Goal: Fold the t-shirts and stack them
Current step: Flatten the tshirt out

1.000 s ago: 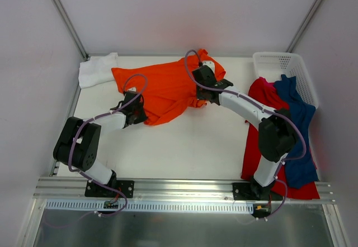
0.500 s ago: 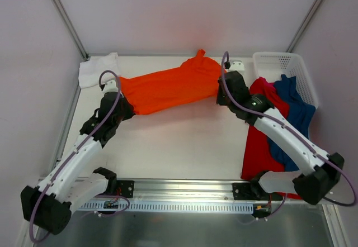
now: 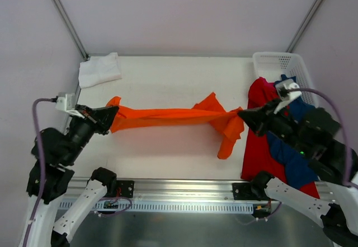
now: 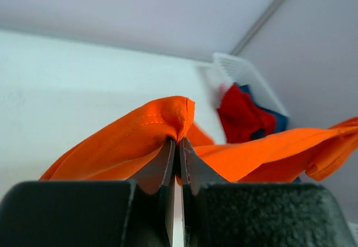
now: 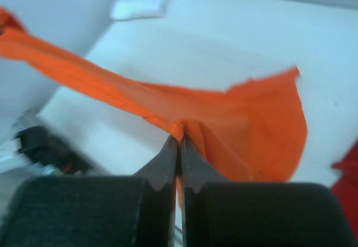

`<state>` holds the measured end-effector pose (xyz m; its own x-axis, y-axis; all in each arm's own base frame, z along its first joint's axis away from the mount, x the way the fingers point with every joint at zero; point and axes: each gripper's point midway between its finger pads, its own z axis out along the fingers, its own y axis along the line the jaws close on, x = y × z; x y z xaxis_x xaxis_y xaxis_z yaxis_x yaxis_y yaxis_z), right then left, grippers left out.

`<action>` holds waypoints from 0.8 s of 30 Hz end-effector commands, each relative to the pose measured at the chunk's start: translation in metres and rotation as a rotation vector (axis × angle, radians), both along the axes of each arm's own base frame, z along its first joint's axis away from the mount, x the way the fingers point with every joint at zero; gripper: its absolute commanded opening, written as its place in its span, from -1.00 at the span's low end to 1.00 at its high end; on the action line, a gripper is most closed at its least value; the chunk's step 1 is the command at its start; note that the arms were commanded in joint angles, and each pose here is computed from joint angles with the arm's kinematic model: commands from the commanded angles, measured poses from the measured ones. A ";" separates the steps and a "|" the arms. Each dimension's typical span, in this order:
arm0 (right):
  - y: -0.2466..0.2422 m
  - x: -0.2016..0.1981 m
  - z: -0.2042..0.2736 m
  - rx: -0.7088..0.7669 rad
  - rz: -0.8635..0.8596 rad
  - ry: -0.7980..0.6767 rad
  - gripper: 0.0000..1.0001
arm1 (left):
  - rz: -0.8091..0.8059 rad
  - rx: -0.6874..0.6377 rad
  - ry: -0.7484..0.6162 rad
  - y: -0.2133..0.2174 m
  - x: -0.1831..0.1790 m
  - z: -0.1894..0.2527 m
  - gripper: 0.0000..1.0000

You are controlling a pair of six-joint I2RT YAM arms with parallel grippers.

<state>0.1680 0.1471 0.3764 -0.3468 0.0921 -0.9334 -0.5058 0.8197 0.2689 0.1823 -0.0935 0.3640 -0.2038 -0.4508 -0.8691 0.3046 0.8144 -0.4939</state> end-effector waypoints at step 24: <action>-0.045 -0.287 0.250 0.448 0.563 -0.830 -0.99 | -0.170 0.030 -0.985 0.047 -0.282 0.238 -1.00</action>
